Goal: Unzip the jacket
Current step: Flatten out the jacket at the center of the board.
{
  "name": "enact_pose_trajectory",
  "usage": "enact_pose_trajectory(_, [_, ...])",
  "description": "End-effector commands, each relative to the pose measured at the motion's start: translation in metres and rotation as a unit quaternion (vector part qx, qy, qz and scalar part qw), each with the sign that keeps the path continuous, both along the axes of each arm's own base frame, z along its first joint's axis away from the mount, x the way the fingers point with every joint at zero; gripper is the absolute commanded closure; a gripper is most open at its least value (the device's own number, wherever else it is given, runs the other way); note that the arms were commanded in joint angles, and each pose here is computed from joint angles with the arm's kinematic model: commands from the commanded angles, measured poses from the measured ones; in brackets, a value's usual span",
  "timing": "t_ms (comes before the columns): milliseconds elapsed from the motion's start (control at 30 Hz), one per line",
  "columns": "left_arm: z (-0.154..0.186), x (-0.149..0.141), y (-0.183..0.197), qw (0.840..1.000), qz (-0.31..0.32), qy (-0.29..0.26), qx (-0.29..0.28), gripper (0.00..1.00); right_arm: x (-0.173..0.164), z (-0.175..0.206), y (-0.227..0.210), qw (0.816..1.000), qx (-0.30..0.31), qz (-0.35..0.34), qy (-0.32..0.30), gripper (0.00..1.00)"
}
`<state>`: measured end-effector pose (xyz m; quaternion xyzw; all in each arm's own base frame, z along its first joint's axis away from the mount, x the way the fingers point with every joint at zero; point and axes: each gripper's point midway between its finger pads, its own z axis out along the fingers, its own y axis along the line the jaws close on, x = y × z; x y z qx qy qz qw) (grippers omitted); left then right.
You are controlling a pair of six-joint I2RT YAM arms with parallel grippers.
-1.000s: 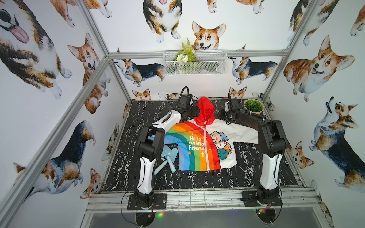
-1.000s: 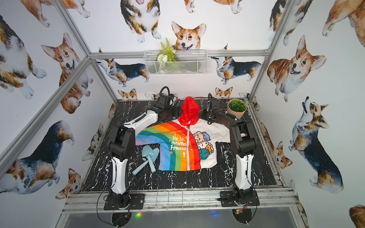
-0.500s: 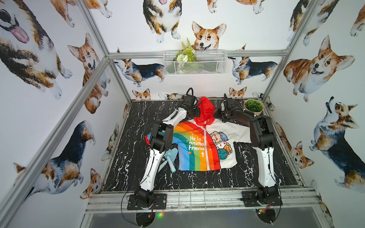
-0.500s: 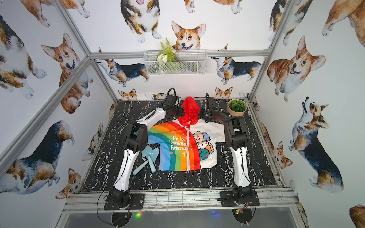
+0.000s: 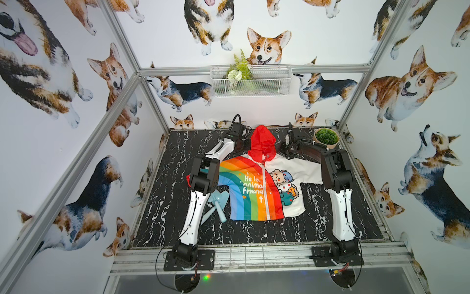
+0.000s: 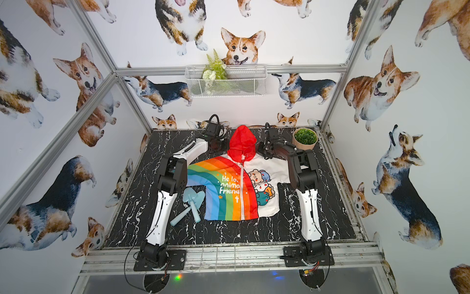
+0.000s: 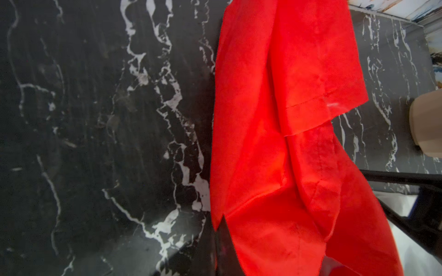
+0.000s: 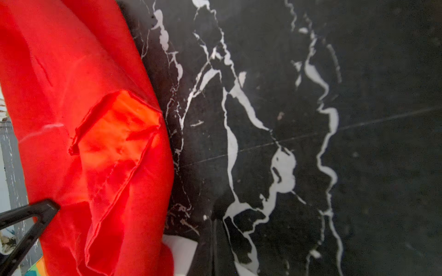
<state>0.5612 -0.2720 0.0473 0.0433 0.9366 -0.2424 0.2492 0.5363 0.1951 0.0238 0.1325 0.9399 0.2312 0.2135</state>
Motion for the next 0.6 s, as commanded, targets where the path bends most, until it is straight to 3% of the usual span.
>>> enact_pose_trajectory(0, [0.01, 0.005, -0.002, 0.997, 0.004, 0.004, -0.076, 0.96, -0.011, -0.016, -0.013, 0.999, -0.022, -0.018, 0.032, 1.0])
enact_pose_trajectory(167, [-0.003, 0.008, 0.016, 0.993, 0.024, 0.02, -0.111, 0.96, -0.014, -0.021, -0.015, 0.999, -0.028, -0.017, 0.037, 1.0])
enact_pose_trajectory(267, [-0.004, 0.008, 0.018, 0.992, 0.022, 0.023, -0.122, 0.86, -0.015, -0.019, -0.014, 0.999, -0.027, -0.014, 0.037, 1.0])
enact_pose_trajectory(500, [0.03, 0.007, 0.025, 0.995, 0.022, -0.007, -0.1, 0.37, -0.014, 0.027, -0.019, 0.999, -0.035, -0.011, -0.02, 1.0])
enact_pose_trajectory(567, [0.05, 0.006, 0.03, 0.995, 0.026, -0.029, -0.089, 0.22, -0.017, 0.048, -0.022, 0.998, -0.045, -0.008, -0.05, 0.93])
